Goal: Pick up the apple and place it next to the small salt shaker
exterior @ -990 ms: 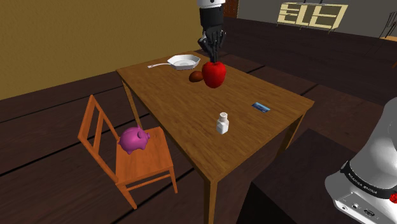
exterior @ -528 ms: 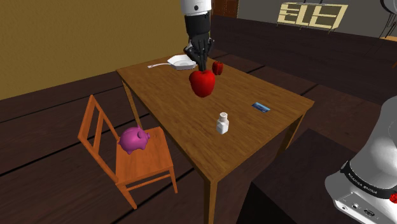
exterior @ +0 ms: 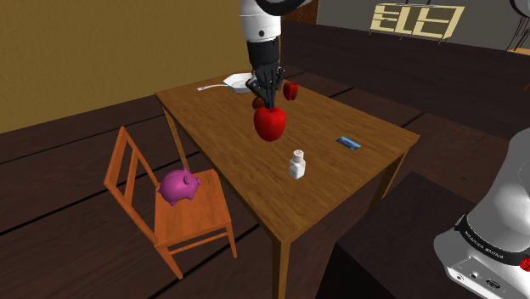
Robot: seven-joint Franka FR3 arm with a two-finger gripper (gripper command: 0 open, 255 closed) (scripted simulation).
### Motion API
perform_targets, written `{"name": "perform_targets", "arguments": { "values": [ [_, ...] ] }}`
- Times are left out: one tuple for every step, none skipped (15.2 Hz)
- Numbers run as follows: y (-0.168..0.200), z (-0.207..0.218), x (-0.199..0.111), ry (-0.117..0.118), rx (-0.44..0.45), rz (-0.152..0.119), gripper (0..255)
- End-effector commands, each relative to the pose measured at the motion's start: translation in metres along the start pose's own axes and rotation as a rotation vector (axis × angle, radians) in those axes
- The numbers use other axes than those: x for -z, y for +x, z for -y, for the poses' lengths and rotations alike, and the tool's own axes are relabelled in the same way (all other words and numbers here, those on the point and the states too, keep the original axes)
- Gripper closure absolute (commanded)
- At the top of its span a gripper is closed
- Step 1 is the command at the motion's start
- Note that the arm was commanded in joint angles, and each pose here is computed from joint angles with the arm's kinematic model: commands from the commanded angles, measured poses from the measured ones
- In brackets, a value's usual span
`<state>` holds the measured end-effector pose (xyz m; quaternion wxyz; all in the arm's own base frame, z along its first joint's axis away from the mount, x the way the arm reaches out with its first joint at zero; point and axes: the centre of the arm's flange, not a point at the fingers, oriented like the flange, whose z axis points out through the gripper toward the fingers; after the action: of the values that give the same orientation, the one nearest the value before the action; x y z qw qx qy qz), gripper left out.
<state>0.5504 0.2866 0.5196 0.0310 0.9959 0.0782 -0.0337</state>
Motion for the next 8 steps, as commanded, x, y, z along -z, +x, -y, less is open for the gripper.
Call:
{"name": "perform_targets", "arguments": {
  "values": [
    [0.0,0.0,-0.011,0.0,0.0,-0.001,255],
    [0.0,0.0,-0.016,0.0,0.0,-0.001,255],
    [0.001,0.001,-0.022,0.0,0.0,-0.001,255],
    [0.001,0.001,-0.027,0.0,0.0,-0.001,255],
    [0.002,0.001,-0.032,0.0,0.0,-0.001,255],
    [0.002,0.002,-0.037,0.0,0.0,-0.001,255],
    [0.002,0.002,-0.043,0.0,0.0,-0.001,255],
    [0.003,0.002,-0.048,0.0,0.0,-0.001,255]
  ]
}}
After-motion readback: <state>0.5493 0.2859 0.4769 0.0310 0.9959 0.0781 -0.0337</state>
